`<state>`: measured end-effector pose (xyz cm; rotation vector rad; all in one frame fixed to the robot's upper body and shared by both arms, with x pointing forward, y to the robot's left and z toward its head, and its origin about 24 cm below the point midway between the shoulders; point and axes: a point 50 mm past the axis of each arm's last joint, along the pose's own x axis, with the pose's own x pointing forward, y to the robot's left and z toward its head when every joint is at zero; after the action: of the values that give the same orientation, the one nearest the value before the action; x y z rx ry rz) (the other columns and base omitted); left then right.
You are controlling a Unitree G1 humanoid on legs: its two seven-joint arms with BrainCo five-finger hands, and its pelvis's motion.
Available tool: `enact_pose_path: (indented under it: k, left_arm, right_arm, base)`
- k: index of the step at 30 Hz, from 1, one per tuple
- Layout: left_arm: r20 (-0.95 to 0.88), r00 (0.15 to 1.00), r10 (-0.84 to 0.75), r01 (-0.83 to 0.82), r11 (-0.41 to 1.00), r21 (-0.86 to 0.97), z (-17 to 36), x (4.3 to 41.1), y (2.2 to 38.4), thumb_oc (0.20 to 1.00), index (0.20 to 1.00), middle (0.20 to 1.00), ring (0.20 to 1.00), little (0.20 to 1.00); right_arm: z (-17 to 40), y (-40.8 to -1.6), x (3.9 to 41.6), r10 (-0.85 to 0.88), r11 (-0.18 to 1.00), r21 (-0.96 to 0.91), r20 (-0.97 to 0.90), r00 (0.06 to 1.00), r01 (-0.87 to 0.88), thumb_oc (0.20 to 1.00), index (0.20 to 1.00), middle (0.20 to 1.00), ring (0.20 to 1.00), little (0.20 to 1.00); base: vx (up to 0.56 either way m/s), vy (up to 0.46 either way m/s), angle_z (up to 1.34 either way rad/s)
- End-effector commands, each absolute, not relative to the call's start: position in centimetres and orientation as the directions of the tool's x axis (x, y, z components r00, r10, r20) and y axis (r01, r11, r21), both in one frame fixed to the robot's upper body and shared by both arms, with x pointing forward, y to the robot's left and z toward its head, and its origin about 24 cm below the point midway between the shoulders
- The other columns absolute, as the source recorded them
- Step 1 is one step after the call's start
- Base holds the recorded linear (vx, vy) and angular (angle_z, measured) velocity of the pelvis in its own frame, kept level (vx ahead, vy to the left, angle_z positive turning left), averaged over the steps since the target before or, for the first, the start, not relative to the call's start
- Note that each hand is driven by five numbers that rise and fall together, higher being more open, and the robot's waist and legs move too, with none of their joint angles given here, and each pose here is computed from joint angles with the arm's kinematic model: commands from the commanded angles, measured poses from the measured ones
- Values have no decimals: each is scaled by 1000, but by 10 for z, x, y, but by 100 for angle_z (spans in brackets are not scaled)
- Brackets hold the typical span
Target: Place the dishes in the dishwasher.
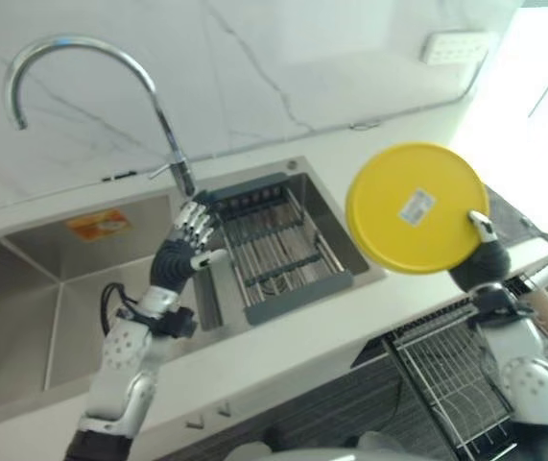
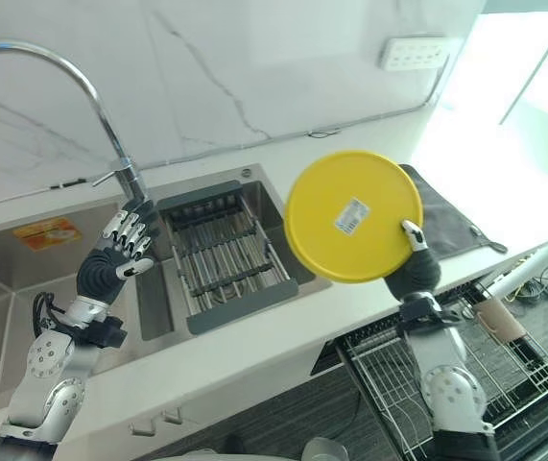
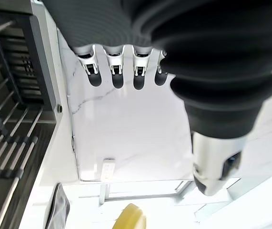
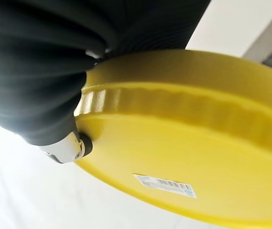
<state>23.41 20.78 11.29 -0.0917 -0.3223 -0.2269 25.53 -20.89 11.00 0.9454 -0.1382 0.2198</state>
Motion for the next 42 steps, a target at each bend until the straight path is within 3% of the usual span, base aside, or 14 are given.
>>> enact_pose_path:
  k: [1,13,27,32,42]
  left_arm:
    - [446,872,-202,194,979,65,142,230,211,1000,1000,1000,1000,1000]
    - [494,846,-199,185,980,77,146,228,201,1000,1000,1000,1000,1000]
    - [494,849,-185,174,982,69,145,231,193,1000,1000,1000,1000,1000]
    - [509,832,-219,173,975,137,147,235,184,1000,1000,1000,1000,1000]
    - [523,818,-238,180,971,159,159,238,183,1000,1000,1000,1000,1000]
  right_arm:
    - [139,-203,252,101,523,762,389,916,-381,200,200,200,200,200]
    - [149,-219,250,67,561,736,416,907,-379,200,200,200,200,200]
    - [152,-209,261,85,655,671,391,916,-347,200,200,200,200,200]
    - [154,-206,246,95,659,627,477,874,-414,200,200,200,200,200]
    - [162,-205,252,85,650,639,478,874,-412,200,200,200,200,200]
  base:
    - [-255,-428,-64]
    - [-284,-413,-54]
    - [38,24,-7]
    - [179,113,8]
    - [-104,-443,17]
